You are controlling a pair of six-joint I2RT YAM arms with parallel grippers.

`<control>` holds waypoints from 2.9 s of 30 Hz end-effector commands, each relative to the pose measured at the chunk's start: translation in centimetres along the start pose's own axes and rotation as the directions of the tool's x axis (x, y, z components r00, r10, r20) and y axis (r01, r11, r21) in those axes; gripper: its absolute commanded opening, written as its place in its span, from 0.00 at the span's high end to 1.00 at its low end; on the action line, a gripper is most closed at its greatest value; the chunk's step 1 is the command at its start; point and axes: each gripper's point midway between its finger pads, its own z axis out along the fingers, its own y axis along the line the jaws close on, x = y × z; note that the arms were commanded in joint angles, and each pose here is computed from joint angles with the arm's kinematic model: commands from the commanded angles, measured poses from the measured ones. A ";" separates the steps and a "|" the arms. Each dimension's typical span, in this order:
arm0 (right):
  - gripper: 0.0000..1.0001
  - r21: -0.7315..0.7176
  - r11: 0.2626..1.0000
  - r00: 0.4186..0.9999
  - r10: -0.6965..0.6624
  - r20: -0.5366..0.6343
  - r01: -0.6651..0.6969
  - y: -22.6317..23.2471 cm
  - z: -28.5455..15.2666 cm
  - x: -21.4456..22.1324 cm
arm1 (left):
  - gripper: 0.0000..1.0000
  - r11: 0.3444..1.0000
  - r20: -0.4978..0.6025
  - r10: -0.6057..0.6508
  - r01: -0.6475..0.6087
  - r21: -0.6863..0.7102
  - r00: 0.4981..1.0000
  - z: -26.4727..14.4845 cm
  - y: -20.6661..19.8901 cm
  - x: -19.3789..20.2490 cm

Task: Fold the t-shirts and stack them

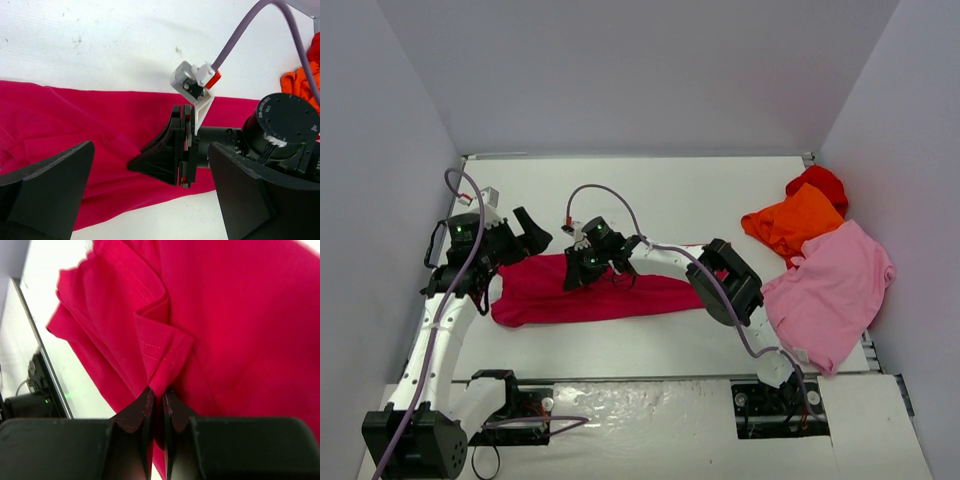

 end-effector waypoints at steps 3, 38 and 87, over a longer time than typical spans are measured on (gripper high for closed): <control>0.86 -0.074 0.994 0.995 -0.081 0.057 0.085 6.1 -3.7 -0.5 | 0.03 0.998 0.079 0.040 -0.043 0.048 0.996 -0.1 -1.7 -2.9; 0.61 0.323 0.946 0.960 -0.108 0.258 0.020 1.8 -14.3 -0.9 | 0.03 0.999 -0.136 -0.026 0.032 0.041 0.990 -0.3 -2.4 0.8; 0.45 0.362 0.927 0.951 -0.023 0.308 -0.095 -4.9 -13.6 -12.6 | 0.03 0.984 -0.313 -0.166 0.177 0.006 0.935 -5.2 -2.1 8.2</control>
